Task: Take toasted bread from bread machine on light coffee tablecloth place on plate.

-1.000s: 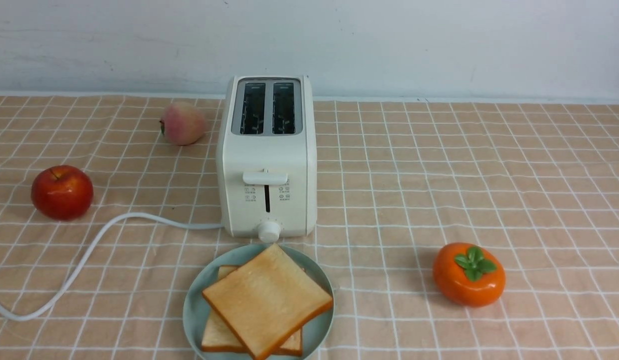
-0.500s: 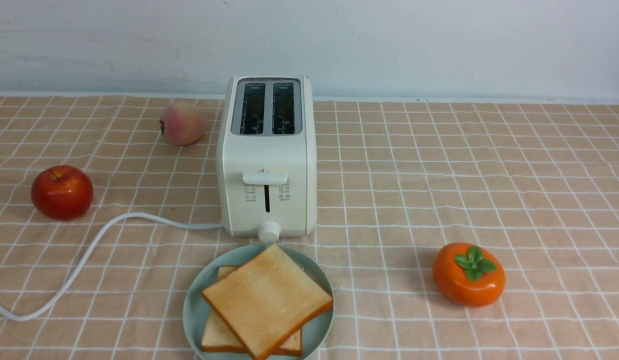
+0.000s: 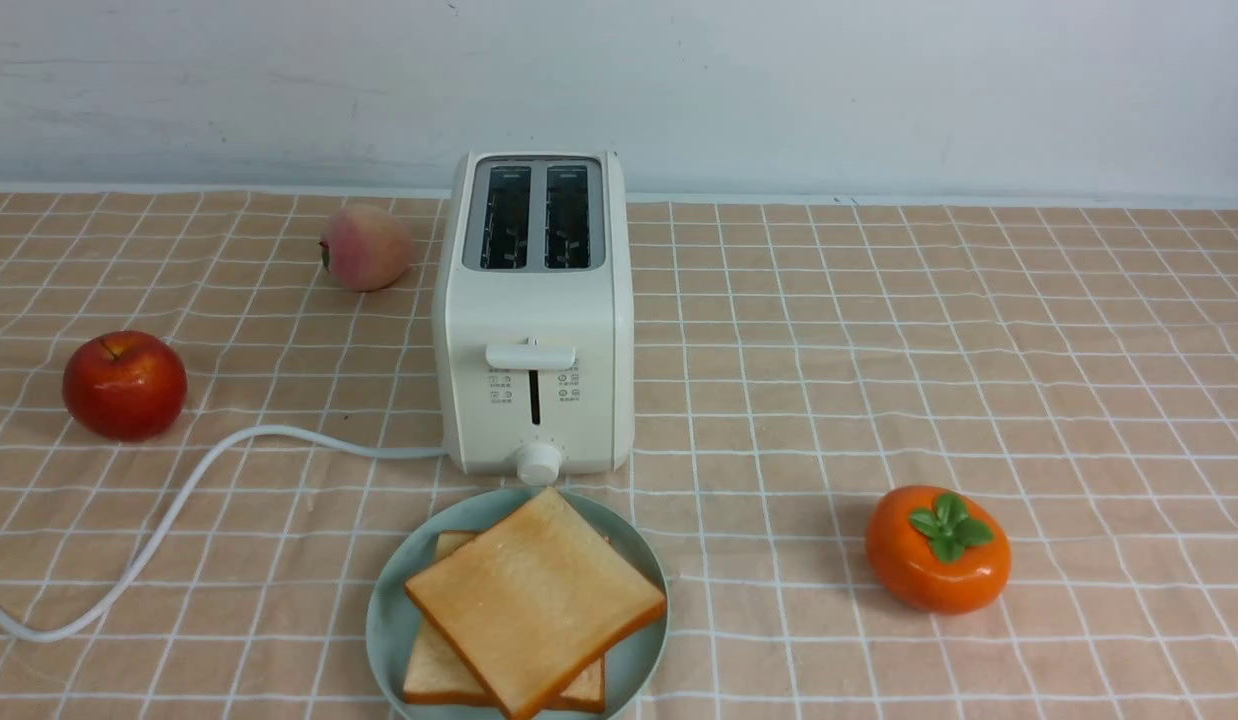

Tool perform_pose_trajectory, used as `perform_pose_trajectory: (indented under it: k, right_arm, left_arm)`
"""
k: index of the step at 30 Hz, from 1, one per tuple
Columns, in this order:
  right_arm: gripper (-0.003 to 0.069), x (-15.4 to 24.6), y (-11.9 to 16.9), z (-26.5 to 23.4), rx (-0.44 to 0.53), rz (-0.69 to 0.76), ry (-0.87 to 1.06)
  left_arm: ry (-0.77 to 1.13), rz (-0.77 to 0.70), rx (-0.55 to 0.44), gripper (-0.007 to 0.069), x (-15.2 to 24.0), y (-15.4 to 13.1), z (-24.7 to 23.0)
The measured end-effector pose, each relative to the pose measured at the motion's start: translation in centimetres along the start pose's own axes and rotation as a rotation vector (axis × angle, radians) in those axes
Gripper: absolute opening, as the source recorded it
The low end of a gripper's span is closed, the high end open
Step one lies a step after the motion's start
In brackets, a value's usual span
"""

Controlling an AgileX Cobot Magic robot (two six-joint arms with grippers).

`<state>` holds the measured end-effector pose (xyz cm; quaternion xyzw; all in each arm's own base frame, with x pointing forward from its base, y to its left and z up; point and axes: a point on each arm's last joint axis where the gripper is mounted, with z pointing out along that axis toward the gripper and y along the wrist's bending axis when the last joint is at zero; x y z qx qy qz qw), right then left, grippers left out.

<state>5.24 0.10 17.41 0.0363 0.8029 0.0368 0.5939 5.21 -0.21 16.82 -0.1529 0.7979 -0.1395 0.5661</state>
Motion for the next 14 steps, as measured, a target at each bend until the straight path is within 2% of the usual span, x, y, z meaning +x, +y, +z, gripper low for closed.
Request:
perform_pose_trajectory:
  k: [14]
  right_arm:
    - [0.0179, 0.0, 0.0, 0.0, 0.0, 0.0, 0.0]
  left_arm:
    - [0.0, 0.0, 0.0, 0.0108, 0.0, 0.0, 0.0]
